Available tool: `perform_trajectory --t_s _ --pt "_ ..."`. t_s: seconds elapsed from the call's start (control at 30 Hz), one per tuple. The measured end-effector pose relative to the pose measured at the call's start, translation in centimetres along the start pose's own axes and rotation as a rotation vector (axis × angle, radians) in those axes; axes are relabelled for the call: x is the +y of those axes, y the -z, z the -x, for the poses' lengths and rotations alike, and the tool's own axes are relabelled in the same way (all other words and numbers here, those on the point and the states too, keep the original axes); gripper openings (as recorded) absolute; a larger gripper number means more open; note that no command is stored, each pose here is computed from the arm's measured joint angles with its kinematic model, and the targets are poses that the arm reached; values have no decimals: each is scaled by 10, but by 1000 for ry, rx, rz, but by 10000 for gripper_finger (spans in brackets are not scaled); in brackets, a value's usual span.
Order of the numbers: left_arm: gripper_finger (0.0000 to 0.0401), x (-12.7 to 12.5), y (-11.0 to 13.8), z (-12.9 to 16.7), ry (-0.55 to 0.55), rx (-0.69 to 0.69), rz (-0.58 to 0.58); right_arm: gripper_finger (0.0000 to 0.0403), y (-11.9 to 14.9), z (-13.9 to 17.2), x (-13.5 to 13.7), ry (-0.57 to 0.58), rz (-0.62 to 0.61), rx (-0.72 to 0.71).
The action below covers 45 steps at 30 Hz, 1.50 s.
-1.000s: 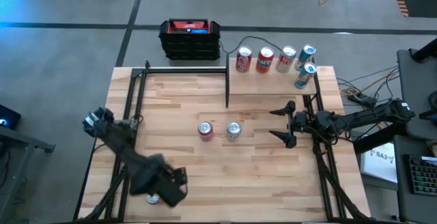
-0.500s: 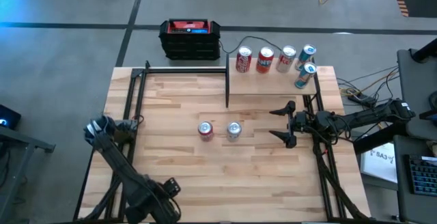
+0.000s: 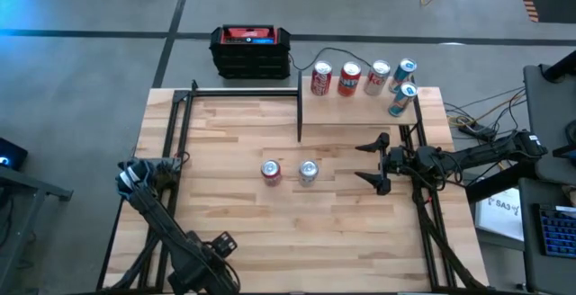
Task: Place canned beverage on shelf
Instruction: Move the red white soda can to the bottom right of the red soda can
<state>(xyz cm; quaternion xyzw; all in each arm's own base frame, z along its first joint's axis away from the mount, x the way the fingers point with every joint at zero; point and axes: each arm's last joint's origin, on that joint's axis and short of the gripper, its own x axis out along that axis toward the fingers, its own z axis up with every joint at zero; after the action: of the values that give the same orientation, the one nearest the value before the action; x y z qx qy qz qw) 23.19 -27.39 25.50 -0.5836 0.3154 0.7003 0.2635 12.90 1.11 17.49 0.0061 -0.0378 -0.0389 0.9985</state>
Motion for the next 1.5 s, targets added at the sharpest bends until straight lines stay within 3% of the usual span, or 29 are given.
perform_trajectory --t_s 0.33,0.6,1.0,1.27,1.5 --pt "251 -2 -3 -11 -5 -35 5 383 0 0 0 0 0 0" --pt "249 -2 -4 -14 -2 -60 -31 383 0 0 0 0 0 0" --pt "245 -8 -8 -16 164 -188 -596 383 0 0 0 0 0 0" --pt "243 -19 -6 -15 417 -400 -1055 383 0 0 0 0 0 0" --pt "242 -33 -5 -12 392 -502 -1356 383 0 0 0 0 0 0"
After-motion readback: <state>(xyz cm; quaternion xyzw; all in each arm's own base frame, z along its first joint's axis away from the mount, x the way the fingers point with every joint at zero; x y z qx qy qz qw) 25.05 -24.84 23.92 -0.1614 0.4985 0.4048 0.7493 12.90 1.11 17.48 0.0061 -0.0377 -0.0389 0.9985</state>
